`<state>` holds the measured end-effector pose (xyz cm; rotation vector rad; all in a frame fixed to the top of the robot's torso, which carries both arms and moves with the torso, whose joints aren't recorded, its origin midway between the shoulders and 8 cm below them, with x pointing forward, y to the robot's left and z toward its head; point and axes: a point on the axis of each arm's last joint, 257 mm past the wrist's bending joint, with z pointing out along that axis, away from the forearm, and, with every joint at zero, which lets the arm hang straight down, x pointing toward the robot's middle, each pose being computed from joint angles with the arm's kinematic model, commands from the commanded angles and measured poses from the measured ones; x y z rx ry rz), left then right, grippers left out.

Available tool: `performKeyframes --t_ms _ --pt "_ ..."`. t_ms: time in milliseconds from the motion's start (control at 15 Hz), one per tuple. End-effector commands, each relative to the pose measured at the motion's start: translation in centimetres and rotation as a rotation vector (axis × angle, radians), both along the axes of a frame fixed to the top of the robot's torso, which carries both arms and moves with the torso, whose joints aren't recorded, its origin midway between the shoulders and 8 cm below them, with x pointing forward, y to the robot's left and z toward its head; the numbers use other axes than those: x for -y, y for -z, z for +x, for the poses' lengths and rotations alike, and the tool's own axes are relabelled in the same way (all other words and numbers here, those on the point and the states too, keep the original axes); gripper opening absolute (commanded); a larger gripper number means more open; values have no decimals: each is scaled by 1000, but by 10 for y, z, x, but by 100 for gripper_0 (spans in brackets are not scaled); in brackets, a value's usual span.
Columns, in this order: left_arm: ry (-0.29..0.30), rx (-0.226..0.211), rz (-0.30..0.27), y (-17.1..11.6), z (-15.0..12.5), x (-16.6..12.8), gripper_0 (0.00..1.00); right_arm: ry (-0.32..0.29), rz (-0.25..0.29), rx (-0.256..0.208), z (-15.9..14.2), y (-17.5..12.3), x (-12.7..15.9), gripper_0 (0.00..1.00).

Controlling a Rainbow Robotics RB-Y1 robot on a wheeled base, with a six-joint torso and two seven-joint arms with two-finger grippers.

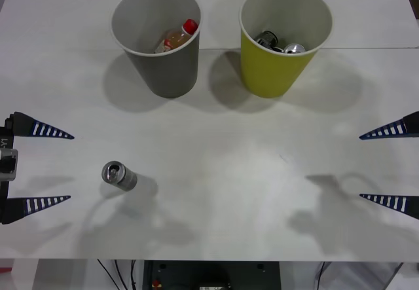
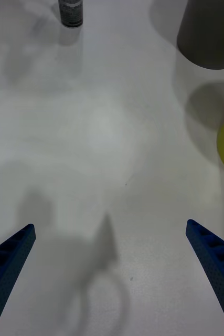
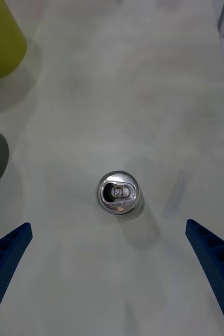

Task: Put the can into the green bin and the plastic bottle into the gray bin

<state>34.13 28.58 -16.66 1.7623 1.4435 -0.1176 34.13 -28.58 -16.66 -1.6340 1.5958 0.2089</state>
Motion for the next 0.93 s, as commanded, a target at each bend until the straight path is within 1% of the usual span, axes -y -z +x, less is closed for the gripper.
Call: performKeyframes --t_ms 67,133,333,400,467,533,667,733,800,933 --pt "0 0 0 0 0 0 100 0 0 0 0 0 0 100" --pt "-26 -29 -6 11 0 -6 100 0 0 0 0 0 0 100" --pt "-38 -33 -13 9 3 -9 100 0 0 0 0 0 0 100" --pt "-44 -38 -14 10 4 -11 100 0 0 0 0 0 0 100" --pt "-55 -49 -28 12 4 -13 100 0 0 0 0 0 0 100" --pt "-75 -72 -69 15 6 -13 100 0 0 0 0 0 0 100" --pt "-90 -122 -147 24 6 -11 100 0 0 0 0 0 0 100" --pt "-83 -123 -178 30 8 -13 100 0 0 0 0 0 0 100" --pt "-82 -115 -194 35 11 -15 100 0 0 0 0 0 0 100" --pt "-70 -115 -230 45 11 -15 100 0 0 0 0 0 0 100"
